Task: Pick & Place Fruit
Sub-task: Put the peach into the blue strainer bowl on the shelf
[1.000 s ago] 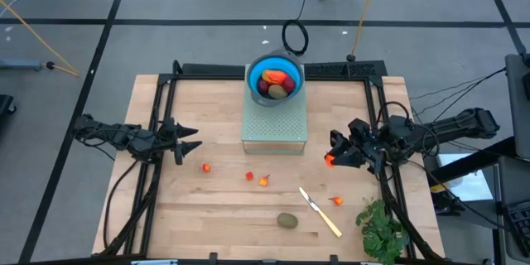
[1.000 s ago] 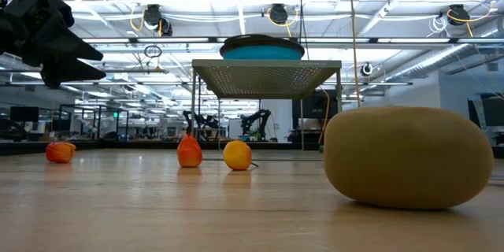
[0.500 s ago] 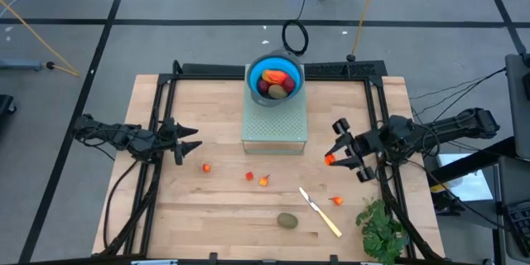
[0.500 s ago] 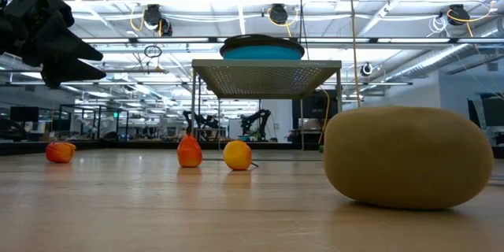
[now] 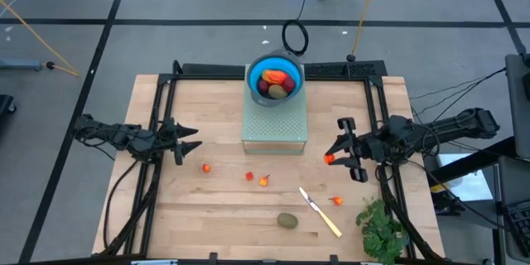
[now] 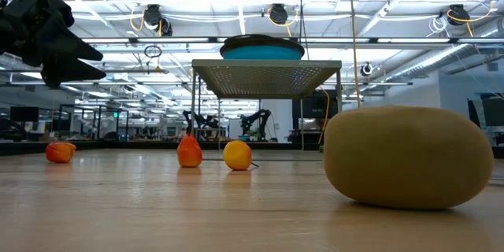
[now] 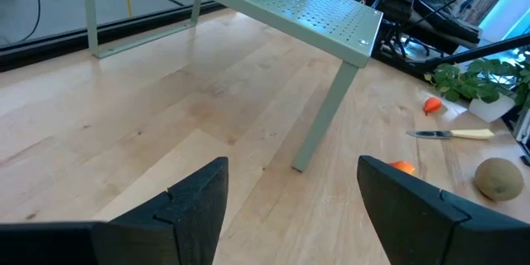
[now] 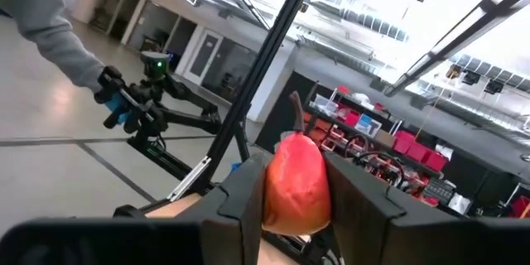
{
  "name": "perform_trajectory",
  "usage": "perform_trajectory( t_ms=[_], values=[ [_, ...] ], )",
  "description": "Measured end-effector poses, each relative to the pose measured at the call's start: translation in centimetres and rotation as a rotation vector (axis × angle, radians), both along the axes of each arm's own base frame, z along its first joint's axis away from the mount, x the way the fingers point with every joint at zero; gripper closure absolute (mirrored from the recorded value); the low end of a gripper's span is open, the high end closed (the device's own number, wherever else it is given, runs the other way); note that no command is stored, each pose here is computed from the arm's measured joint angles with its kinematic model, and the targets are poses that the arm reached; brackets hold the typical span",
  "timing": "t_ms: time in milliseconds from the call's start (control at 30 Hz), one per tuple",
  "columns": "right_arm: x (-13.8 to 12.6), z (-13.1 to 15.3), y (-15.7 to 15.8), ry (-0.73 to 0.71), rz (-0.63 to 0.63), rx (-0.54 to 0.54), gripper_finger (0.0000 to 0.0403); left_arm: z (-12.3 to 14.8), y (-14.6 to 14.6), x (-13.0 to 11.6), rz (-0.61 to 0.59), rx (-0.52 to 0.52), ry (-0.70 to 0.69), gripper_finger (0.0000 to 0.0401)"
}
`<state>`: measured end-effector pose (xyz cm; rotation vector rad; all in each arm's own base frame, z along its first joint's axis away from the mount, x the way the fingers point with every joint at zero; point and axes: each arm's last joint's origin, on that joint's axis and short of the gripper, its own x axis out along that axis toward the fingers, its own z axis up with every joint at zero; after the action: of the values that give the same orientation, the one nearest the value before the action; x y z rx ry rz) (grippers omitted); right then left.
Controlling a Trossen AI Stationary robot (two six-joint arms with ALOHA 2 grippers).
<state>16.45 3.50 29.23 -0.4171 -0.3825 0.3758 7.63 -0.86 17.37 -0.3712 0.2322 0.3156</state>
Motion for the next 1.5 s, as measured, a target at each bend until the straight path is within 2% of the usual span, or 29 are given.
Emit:
perform_trajectory(
  t_ms=[167,367,567,733,1100,1233,1500],
  values=[
    [-0.1,0.3,-0.1,-0.021,-0.014,0.023,0.0298,0.0,0.0,0.0,0.002,-0.007,-0.002,0.0132],
    [-0.1,0.7,-0.6,0.004,-0.107,0.26,0.0297,0.0,0.0,0.0,0.005,-0.015,-0.005,0.0132],
    [0.2,0.6,-1.0,0.025,-0.242,0.387,0.0297,0.0,0.0,0.0,0.005,-0.018,-0.008,0.0132],
    [0.3,0.5,-1.7,0.034,-0.346,0.533,0.0297,0.2,0.0,0.1,0.008,-0.035,-0.032,0.0132],
    [0.6,0.4,-4.0,0.038,-0.391,0.781,0.0298,0.3,0.0,0.1,0.003,-0.018,-0.031,0.0132],
    [1.1,0.0,-5.2,0.035,-0.442,0.822,0.0298,0.3,0.0,0.1,0.003,-0.018,-0.031,0.0132],
    [2.7,0.8,-7.5,0.027,-0.535,0.822,0.0298,0.3,0.0,0.1,0.003,-0.017,-0.031,0.0132]
  ],
)
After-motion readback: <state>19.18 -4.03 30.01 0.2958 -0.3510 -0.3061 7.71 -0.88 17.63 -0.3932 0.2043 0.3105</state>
